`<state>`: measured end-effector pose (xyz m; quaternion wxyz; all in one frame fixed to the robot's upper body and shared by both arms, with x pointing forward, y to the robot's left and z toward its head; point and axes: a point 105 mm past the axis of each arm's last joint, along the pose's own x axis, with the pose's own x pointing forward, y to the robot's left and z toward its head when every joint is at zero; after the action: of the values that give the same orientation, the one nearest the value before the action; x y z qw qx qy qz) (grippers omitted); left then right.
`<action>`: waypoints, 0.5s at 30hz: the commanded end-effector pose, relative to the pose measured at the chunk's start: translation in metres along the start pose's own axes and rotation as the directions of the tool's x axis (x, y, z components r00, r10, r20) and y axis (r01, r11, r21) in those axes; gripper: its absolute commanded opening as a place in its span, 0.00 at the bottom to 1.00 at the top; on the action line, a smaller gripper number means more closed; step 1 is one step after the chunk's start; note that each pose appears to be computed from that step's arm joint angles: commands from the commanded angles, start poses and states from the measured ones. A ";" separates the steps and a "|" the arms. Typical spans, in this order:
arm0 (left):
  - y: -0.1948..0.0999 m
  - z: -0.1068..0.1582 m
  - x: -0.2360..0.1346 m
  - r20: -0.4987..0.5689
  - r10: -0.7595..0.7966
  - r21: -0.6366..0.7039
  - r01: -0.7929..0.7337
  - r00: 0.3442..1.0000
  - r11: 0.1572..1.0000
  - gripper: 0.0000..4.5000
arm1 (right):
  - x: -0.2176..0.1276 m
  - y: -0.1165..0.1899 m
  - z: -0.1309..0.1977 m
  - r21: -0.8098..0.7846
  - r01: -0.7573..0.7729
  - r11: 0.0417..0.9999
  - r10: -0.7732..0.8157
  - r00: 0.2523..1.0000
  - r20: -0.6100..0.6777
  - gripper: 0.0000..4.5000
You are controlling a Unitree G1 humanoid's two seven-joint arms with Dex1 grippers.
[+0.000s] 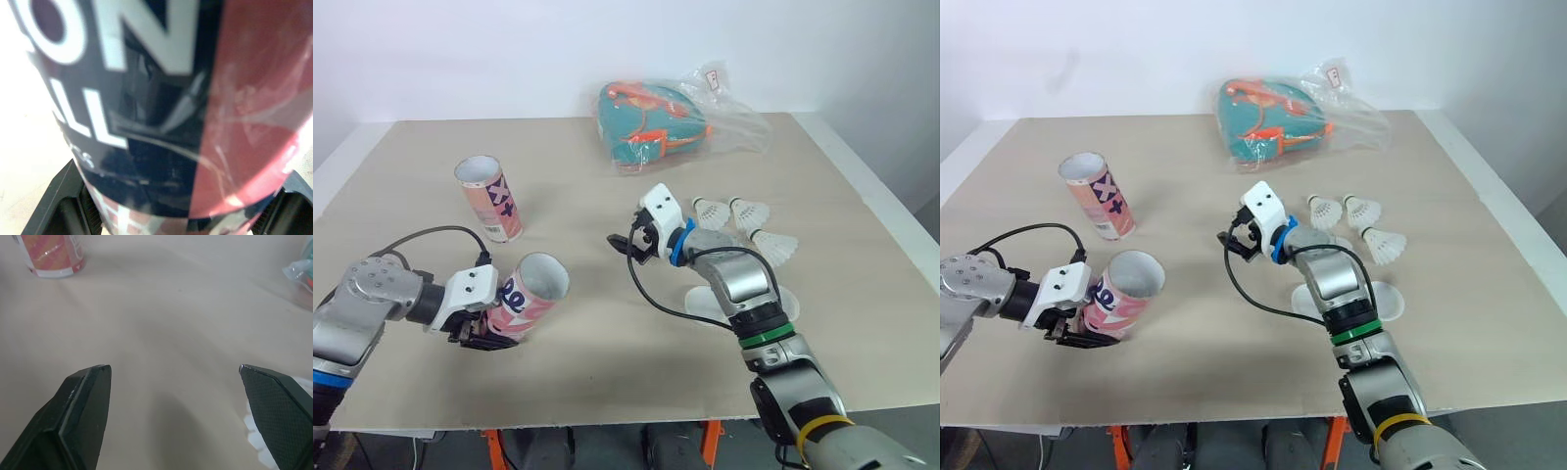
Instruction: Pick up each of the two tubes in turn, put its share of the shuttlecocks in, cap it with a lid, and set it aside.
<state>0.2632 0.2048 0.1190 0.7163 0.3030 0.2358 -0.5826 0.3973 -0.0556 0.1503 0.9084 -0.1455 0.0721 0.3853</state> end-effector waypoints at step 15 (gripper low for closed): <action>-0.008 -0.005 0.020 -0.001 -0.055 -0.030 0.055 0.999 0.998 0.70 | -0.017 0.006 0.022 -0.061 -0.060 0.996 0.063 0.996 0.057 0.99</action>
<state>0.2642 0.2015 0.1192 0.7157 0.3047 0.2324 -0.5839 0.3809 -0.0616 0.1547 0.8908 -0.1493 0.0706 0.4233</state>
